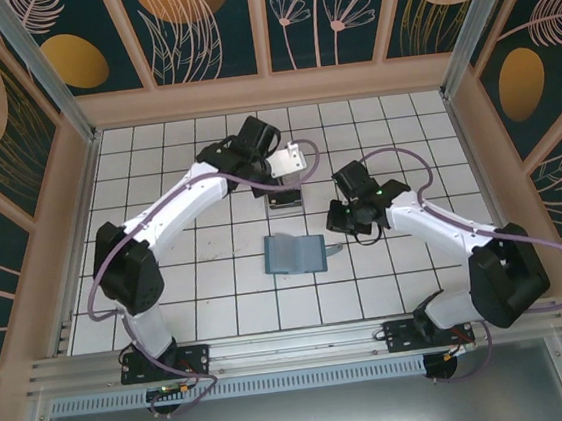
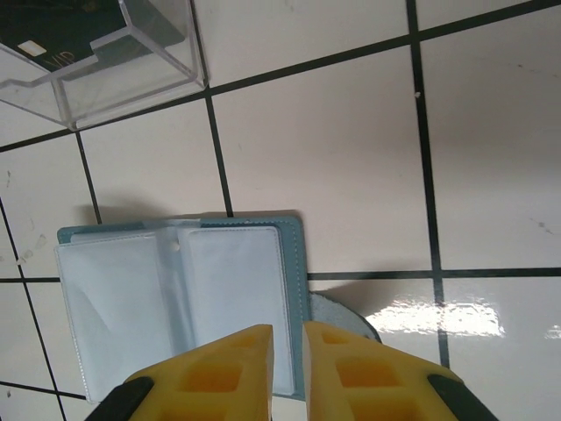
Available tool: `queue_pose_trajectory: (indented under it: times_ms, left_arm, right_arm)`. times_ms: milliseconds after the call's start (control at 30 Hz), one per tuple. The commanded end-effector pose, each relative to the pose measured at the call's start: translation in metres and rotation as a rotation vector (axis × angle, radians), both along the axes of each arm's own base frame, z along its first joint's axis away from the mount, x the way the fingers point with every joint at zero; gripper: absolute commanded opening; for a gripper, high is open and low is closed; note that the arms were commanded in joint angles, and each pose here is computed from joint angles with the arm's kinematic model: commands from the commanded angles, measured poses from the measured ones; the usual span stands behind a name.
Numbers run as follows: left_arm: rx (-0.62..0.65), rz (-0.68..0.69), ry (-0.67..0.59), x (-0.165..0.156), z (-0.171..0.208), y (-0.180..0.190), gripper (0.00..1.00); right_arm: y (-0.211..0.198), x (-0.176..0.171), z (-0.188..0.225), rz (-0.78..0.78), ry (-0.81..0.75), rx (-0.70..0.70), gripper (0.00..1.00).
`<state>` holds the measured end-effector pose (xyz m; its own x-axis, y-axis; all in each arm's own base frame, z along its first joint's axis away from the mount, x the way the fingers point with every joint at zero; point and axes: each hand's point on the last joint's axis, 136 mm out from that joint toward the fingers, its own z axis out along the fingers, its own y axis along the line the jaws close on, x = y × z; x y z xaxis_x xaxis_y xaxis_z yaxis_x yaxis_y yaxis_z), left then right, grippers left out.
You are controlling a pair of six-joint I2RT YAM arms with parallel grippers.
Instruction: Take the credit cards out of the card holder
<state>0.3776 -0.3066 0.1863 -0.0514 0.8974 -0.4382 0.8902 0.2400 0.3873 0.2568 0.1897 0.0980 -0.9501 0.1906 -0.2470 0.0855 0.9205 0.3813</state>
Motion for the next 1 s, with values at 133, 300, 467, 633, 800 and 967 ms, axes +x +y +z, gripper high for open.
queue_pose_trajectory:
  times_ms: [133, 300, 467, 633, 800, 967]
  left_arm:
    - [0.111, -0.125, 0.112, 0.024, -0.019, -0.007, 0.0]
    - [0.158, -0.119, 0.135, 0.046, -0.036, -0.007, 0.0]
    - [0.166, -0.138, 0.154, 0.052, -0.05, -0.009, 0.0]
    - [0.18, -0.159, 0.185, 0.052, -0.066, -0.01, 0.0]
    - [0.187, -0.176, 0.212, 0.052, -0.082, -0.012, 0.0]
    - [0.206, -0.205, 0.261, 0.046, -0.096, -0.012, 0.0]
  right_arm:
    - [-0.02, -0.014, 0.0, -0.045, 0.008, -0.028, 0.18]
    - [-0.032, -0.015, 0.002, -0.095, 0.007, -0.021, 0.18]
    - [-0.038, -0.021, 0.001, -0.122, 0.007, -0.011, 0.17]
    - [-0.043, -0.024, 0.0, -0.138, 0.006, -0.006, 0.18]
    - [-0.045, -0.025, 0.001, -0.146, 0.006, -0.004, 0.18]
    - [-0.047, -0.025, 0.001, -0.151, 0.005, -0.006, 0.17]
